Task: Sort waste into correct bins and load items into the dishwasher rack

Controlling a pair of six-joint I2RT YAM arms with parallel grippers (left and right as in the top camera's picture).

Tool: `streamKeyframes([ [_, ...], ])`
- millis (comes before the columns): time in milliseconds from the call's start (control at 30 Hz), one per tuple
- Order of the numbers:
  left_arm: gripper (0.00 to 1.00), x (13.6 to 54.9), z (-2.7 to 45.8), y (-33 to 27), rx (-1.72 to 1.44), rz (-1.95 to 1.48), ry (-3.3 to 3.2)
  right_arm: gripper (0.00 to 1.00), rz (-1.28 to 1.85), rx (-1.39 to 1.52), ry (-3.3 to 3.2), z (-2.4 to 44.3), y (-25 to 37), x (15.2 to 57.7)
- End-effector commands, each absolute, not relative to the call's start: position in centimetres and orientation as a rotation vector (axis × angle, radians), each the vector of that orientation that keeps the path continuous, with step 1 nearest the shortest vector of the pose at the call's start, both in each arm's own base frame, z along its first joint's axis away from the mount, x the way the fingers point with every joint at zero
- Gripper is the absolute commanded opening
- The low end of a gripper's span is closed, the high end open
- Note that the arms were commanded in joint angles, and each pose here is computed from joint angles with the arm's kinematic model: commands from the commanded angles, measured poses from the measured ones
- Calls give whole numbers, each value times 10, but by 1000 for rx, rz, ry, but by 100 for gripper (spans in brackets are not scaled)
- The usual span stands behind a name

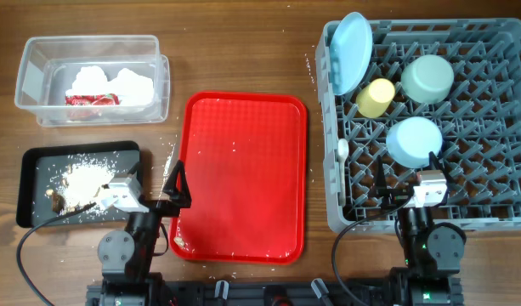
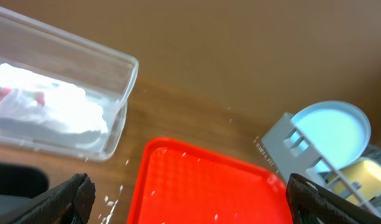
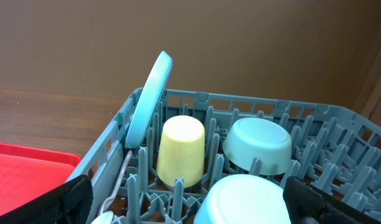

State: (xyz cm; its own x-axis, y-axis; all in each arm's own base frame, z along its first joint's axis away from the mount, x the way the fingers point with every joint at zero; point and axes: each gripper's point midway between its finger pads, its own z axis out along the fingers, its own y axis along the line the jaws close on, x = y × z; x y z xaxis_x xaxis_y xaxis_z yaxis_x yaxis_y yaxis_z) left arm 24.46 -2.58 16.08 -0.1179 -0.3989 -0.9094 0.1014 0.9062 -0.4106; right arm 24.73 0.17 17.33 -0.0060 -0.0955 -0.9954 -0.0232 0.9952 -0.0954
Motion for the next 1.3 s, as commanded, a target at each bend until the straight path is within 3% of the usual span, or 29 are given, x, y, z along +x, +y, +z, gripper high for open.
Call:
streamKeyframes([
  [0,100,245,158,-24,-158,-346,1641,100,-80,-85,1566,176,-2,247],
  [1267,100,245,158,-17,-161,-286,1640,100,-79,-85,1566,176,-2,247],
])
